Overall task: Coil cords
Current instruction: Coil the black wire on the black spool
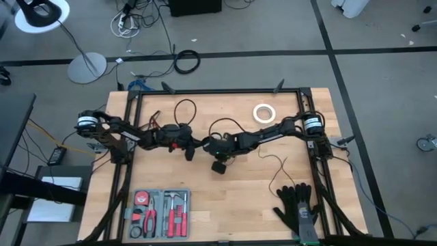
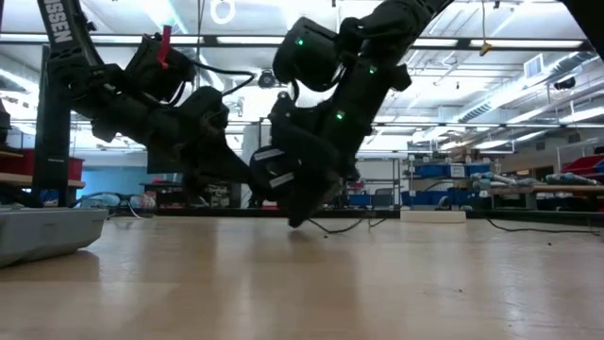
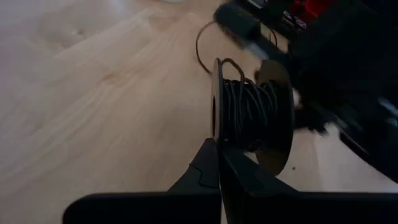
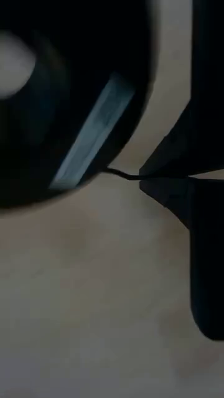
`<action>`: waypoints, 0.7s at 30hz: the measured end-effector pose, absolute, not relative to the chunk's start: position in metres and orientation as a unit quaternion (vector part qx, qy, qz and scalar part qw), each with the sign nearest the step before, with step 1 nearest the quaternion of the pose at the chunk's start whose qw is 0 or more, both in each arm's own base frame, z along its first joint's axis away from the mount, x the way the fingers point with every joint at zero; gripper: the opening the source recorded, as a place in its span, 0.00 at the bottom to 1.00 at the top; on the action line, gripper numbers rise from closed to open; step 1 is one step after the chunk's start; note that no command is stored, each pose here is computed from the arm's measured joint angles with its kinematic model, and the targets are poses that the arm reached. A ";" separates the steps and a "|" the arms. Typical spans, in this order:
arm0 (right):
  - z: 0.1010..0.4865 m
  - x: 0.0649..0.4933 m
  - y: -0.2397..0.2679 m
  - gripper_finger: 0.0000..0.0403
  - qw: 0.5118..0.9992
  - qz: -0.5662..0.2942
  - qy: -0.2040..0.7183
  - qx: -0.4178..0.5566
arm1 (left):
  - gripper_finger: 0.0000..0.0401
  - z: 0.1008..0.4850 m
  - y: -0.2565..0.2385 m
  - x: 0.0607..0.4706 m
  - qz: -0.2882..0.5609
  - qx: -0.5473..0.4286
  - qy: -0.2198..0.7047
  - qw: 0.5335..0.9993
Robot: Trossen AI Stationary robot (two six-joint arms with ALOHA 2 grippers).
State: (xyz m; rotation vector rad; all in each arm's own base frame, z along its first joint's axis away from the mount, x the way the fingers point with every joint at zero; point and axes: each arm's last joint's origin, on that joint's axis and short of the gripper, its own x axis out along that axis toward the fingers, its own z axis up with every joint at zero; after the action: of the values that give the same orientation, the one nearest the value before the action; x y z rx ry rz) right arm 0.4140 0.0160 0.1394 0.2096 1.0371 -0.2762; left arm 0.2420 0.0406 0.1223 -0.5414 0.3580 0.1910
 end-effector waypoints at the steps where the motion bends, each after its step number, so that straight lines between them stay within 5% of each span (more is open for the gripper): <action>1: 0.139 0.411 0.017 0.00 0.848 -0.140 0.503 0.090 | 0.00 0.121 0.040 0.240 0.094 -0.267 0.179 0.942; 13: 0.135 0.385 0.031 0.01 0.865 -0.113 0.482 0.084 | 0.00 0.112 0.038 0.225 0.102 -0.284 0.171 0.938; 21: 0.132 0.346 0.020 0.01 0.934 -0.057 0.320 0.150 | 0.00 0.113 0.038 0.225 0.099 -0.285 0.163 0.939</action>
State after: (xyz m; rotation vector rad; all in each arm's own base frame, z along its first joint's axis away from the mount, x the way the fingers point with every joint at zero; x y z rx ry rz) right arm 0.3458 0.0200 0.1323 0.3060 0.6544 -0.1167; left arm 0.2246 0.0380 0.1128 -0.5813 0.3318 0.2024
